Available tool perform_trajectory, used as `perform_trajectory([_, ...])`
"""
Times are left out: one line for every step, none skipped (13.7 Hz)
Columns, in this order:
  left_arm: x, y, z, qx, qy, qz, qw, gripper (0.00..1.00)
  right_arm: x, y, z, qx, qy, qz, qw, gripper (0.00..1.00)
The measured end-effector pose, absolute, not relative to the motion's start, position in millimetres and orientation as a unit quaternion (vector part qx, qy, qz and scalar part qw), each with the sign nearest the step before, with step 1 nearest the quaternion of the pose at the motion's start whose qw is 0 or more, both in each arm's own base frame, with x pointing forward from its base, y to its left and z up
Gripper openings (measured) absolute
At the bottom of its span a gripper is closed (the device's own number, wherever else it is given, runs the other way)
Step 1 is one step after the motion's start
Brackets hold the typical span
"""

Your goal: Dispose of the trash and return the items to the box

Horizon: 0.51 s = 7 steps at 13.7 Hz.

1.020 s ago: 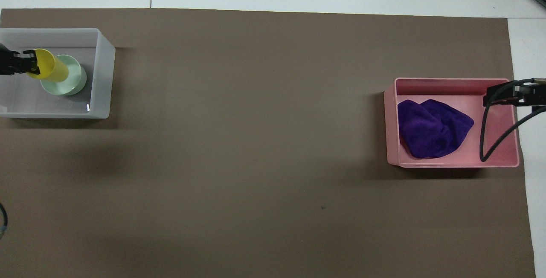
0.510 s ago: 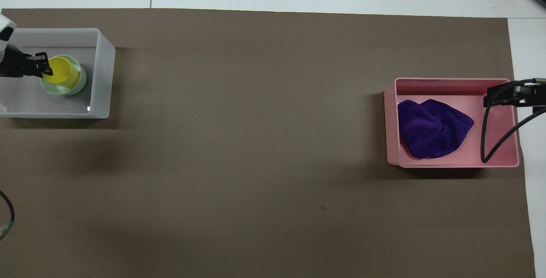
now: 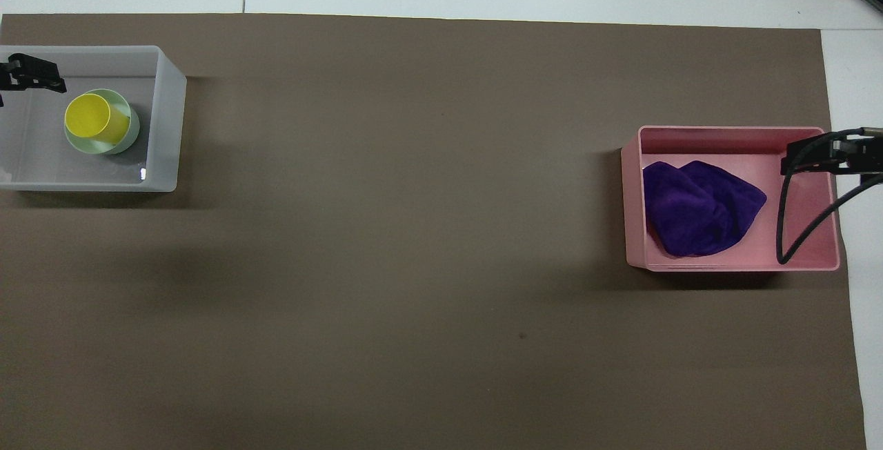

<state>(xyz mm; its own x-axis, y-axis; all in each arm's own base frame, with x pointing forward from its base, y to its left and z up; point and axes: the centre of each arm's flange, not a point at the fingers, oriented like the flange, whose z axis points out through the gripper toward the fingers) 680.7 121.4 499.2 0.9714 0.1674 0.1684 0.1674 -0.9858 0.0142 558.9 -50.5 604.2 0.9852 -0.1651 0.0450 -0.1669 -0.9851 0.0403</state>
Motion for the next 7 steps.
perform_trajectory([671,108,521,-0.994,-0.076,-0.078,0.000,1.00,559,-50,603,0.996,-0.088,0.020,0.022,1.00])
perform_trajectory([659,89,543,-0.995,-0.070,-0.065,-0.001,1.00,559,-49,603,0.995,-0.091,0.019,0.022,1.00])
perform_trajectory([645,69,562,-0.997,-0.066,-0.050,-0.002,1.00,559,-49,602,0.995,-0.092,0.019,0.021,1.00])
perform_trajectory([630,45,582,-0.998,-0.057,-0.034,-0.002,1.00,559,-49,602,0.995,-0.092,0.019,0.021,1.00])
perform_trajectory([617,25,596,-0.999,-0.048,-0.024,-0.001,1.00,559,-49,602,0.995,-0.092,0.019,0.021,1.00])
perform_trajectory([605,6,609,-0.999,-0.038,-0.016,-0.001,1.00,559,-49,602,0.995,-0.092,0.019,0.021,1.00])
perform_trajectory([594,-7,620,-1.000,-0.030,-0.008,0.001,1.00,559,-49,602,0.995,-0.092,0.019,0.021,1.00])
